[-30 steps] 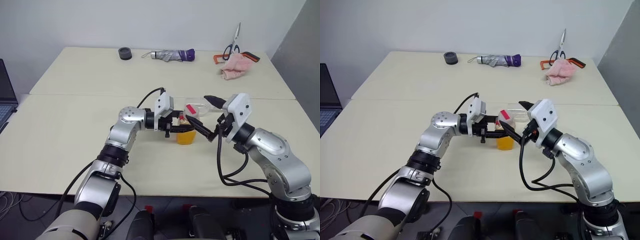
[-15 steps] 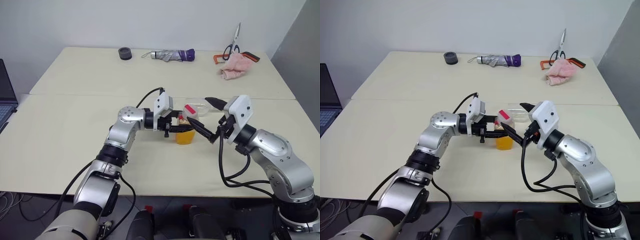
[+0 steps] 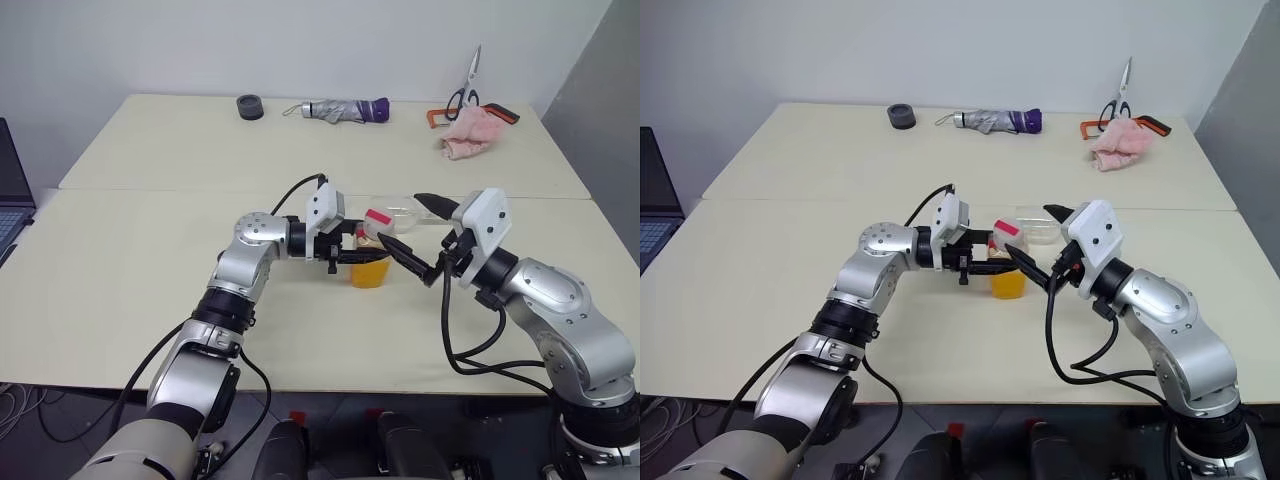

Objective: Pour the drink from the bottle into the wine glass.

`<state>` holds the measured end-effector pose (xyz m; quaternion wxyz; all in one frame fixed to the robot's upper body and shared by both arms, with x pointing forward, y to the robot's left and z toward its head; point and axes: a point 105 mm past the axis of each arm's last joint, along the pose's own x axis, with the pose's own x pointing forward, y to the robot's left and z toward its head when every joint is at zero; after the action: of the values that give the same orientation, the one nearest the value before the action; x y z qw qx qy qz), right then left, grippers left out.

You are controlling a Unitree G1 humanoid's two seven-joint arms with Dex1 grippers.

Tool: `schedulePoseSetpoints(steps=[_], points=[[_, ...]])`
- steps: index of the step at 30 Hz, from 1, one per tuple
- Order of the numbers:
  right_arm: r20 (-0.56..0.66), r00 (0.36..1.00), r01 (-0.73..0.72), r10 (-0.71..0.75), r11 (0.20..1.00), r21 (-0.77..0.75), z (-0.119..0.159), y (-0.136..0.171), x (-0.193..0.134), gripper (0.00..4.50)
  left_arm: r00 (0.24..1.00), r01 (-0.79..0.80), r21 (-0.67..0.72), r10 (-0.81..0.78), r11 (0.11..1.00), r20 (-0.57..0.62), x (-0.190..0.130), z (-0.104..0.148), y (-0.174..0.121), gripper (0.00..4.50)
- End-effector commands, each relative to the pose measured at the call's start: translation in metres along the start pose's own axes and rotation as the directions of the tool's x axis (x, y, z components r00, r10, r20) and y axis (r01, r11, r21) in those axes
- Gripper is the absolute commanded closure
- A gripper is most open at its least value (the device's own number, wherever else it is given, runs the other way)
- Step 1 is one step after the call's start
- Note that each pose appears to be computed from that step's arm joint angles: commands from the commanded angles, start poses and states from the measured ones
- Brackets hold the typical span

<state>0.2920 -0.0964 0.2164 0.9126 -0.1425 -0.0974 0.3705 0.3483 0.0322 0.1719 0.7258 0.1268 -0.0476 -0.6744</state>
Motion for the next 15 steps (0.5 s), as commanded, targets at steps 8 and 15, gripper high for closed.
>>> schedulePoseSetpoints(steps=[8, 15], points=[[0.021, 0.999, 0.044, -0.043, 0.998, -0.036, 0.0077, -0.0102, -0.0073, 0.0, 0.999, 0.01, 0.073, -0.013, 0.997, 0.043, 0.0001, 0.0211, 0.003, 2.61], [0.009, 0.999, 0.043, -0.042, 0.998, -0.047, 0.0057, -0.0116, -0.0089, 0.0, 0.999, 0.01, 0.072, -0.013, 0.997, 0.042, -0.0005, 0.0207, 0.0028, 2.61]])
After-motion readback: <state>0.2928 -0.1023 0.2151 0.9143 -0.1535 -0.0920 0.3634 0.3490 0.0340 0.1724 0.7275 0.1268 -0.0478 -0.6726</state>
